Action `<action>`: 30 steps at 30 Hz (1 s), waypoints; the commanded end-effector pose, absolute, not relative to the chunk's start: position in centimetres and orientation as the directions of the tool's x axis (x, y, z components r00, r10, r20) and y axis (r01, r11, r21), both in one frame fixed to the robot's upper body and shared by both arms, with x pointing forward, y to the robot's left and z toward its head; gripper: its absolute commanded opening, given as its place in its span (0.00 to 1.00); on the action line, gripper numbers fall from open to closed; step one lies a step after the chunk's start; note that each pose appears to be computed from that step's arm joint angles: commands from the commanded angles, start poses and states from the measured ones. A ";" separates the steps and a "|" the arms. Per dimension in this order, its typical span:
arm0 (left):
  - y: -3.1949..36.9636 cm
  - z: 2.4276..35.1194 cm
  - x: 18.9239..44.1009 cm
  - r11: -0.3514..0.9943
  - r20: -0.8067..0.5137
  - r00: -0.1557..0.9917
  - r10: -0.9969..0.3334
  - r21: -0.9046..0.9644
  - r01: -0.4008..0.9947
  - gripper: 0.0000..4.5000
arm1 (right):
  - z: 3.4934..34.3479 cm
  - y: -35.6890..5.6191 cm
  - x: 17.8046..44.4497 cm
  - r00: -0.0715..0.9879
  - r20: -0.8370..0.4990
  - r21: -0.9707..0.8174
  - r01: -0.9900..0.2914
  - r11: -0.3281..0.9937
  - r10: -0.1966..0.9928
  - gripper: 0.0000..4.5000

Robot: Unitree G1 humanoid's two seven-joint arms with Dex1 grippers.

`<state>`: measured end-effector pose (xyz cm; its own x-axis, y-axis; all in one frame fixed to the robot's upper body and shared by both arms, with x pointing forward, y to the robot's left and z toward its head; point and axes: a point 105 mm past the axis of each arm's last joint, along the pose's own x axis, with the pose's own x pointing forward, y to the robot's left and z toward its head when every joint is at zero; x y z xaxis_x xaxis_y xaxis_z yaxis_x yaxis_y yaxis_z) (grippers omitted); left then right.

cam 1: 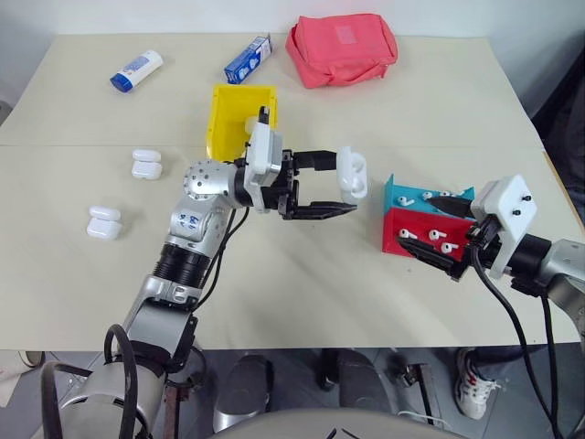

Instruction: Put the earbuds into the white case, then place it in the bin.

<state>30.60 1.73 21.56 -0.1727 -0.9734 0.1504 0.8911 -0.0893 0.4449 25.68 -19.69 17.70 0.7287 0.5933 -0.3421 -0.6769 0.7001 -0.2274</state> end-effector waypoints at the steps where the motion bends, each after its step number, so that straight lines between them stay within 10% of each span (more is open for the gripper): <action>1: 1.1 21.0 29.5 -0.138 0.148 -0.232 -0.961 0.471 0.871 0.61 | 18.3 -20.1 24.9 0.744 -0.382 -0.243 -0.653 0.717 0.548 1.00; 11: 1.9 18.0 27.9 -0.216 0.126 -0.283 -0.951 0.382 0.899 0.61 | 16.7 -21.8 24.3 0.718 -0.553 -0.278 -0.637 0.719 0.422 1.00; 19: 1.7 17.7 27.4 -0.233 0.127 -0.298 -0.946 0.373 0.898 0.61 | 15.8 -22.7 24.1 0.662 -0.651 -0.286 -0.668 0.687 0.373 0.87; 24: 1.4 17.6 26.8 -0.250 0.135 -0.317 -0.939 0.367 0.896 0.61 | 15.0 -23.1 24.3 0.610 -0.709 -0.290 -0.710 0.642 0.354 0.59; 30: 1.3 17.5 26.6 -0.251 0.136 -0.317 -0.939 0.364 0.897 0.61 | 14.7 -23.7 25.4 0.564 -0.758 -0.287 -0.740 0.608 0.328 0.59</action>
<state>27.16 1.54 16.87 -0.2992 -0.9452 0.1304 0.9113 -0.2425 0.3328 25.06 -23.51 14.07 0.5556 0.3388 -0.7593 -0.7337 0.6293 -0.2562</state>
